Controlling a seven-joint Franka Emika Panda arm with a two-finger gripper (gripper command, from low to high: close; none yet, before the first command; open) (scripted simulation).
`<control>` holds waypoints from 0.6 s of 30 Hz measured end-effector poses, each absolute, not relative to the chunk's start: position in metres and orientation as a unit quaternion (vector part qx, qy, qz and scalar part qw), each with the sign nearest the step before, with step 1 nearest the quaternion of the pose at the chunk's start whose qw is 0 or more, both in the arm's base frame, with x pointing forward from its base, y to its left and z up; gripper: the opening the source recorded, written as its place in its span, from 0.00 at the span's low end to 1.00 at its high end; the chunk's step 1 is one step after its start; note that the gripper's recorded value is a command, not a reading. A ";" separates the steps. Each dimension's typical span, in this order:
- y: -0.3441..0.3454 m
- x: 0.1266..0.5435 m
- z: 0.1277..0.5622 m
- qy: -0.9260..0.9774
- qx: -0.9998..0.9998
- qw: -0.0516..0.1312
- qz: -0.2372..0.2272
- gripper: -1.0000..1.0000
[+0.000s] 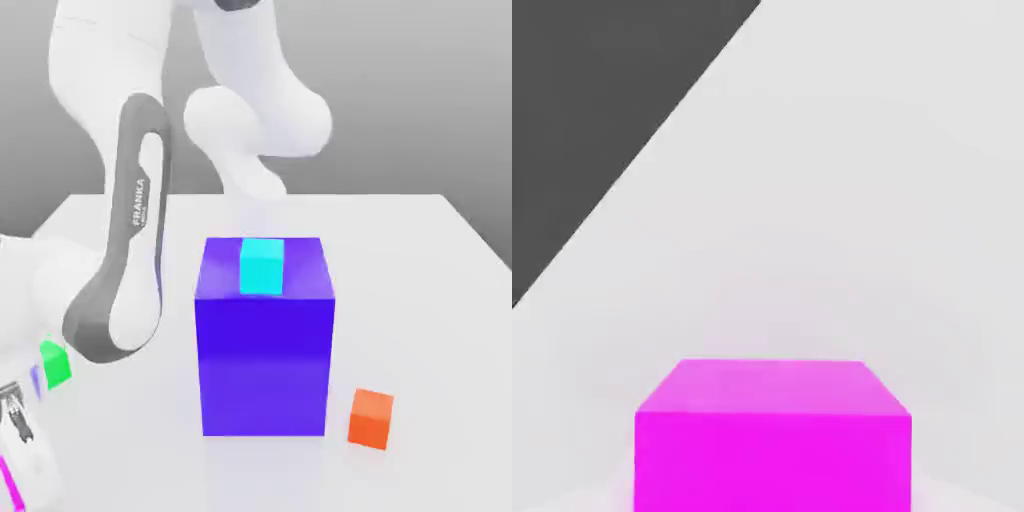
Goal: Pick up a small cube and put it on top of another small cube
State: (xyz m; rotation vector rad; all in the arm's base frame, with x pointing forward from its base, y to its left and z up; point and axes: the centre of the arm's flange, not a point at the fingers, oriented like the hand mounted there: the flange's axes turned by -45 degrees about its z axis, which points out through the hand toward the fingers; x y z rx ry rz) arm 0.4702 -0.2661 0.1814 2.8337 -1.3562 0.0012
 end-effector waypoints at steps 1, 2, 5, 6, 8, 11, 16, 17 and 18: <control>-0.272 0.461 0.192 -0.445 0.896 0.002 0.001 0.00; -0.280 0.446 0.199 -0.466 0.885 0.004 0.001 0.00; -0.304 0.395 0.218 -0.535 0.845 0.009 0.001 0.00; -0.310 0.377 0.224 -0.559 0.829 0.009 0.001 0.00; -0.318 0.340 0.232 -0.604 0.797 0.009 0.001 0.00; -0.329 0.281 0.242 -0.674 0.738 0.004 0.001 0.00; -0.326 0.263 0.205 -0.698 0.716 -0.001 0.001 0.00; -0.325 0.262 0.194 -0.698 0.716 -0.001 0.001 0.00; -0.324 0.262 0.185 -0.698 0.716 0.000 0.001 1.00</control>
